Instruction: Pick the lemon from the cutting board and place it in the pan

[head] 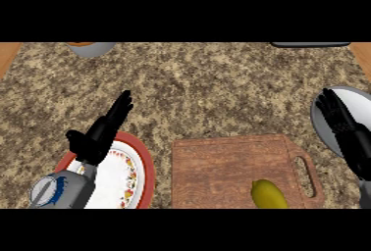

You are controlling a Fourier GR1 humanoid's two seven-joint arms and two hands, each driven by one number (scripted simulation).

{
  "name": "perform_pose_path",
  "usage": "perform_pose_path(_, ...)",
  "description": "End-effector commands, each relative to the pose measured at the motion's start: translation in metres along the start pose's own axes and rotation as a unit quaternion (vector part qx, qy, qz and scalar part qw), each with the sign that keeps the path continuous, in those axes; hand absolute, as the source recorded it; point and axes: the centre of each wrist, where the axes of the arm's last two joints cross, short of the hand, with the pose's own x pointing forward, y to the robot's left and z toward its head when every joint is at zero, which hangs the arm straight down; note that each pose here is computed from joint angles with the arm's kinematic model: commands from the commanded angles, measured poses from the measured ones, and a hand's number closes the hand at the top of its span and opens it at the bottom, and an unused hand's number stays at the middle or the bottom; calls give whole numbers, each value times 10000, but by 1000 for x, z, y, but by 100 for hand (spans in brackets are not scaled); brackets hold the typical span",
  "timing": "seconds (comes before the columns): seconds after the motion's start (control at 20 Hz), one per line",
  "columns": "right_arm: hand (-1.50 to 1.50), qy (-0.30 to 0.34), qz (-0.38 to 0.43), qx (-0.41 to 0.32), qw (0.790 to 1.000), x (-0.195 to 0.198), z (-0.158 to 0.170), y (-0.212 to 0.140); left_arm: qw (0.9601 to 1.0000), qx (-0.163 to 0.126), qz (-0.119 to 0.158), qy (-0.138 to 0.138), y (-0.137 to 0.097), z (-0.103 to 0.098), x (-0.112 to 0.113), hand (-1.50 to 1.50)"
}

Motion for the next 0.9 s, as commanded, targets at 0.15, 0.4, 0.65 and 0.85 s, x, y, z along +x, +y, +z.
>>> perform_pose_path(0.15, 150, -1409, 742, 2922, 9430, 57, -26, 70, 9981, -175, 364, 475, -13, 2, -10, 0)
perform_pose_path(0.4, -150, -3497, 2655, 3389, 8321, 120, -41, 85, 9925, -219, 901, 802, -27, 1, -11, 0)
perform_pose_path(0.65, -150, -4258, 1854, 3677, 8057, 84, -27, 129, 9905, -11, 962, 979, -19, 21, -5, 0)
perform_pose_path(0.85, -150, -3728, 3476, 4564, 7293, 97, -9, 112, 9903, 112, 1010, 946, -15, 19, 3, 0)
